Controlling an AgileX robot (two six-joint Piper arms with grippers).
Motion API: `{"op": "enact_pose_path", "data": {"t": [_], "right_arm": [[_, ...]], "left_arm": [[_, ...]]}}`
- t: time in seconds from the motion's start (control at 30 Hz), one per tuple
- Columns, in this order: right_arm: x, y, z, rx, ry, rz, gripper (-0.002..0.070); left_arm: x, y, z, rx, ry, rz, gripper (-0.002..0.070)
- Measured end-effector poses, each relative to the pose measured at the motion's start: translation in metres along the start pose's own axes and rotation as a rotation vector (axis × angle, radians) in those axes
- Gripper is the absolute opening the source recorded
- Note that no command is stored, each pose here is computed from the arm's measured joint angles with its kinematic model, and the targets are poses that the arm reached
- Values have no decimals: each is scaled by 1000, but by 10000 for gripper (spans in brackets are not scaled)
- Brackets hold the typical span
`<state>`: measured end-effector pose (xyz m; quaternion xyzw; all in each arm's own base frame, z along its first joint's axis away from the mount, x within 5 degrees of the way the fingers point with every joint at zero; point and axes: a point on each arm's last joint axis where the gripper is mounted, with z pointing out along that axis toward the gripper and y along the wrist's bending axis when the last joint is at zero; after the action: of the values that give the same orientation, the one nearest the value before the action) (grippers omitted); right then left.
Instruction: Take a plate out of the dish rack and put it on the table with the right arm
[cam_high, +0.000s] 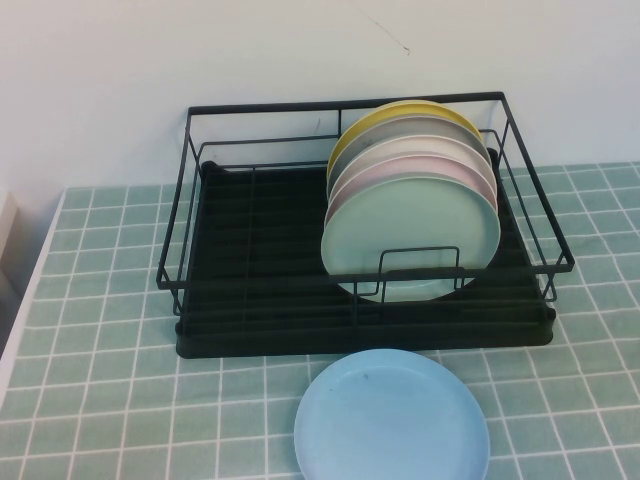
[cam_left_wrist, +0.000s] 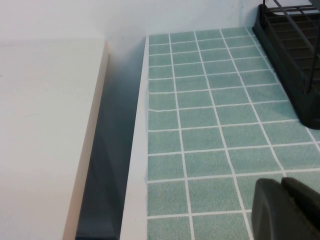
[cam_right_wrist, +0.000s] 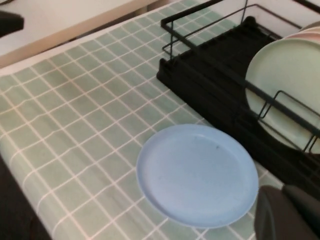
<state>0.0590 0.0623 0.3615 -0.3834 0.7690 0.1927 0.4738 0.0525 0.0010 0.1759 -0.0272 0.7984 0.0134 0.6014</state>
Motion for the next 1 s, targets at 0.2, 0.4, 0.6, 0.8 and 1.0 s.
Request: {"op": "enact_pose_path", "data": {"t": [0.2, 0.4, 0.6, 0.8, 1.0], "right_arm": [[16, 6, -13, 25, 111, -62, -1], [27, -5, -16, 222, 34, -63, -1], [71, -21, 10, 485, -187, -35, -1], [128, -20, 16, 753, -230, 24, -1], [180, -24, 36, 866, -107, 193, -1]], "left_arm": [[0, 0, 0, 0, 0, 0, -3], [0, 0, 0, 0, 0, 0, -3], [0, 0, 0, 0, 0, 0, -3], [0, 0, 0, 0, 0, 0, -3], [0, 0, 0, 0, 0, 0, -3]]}}
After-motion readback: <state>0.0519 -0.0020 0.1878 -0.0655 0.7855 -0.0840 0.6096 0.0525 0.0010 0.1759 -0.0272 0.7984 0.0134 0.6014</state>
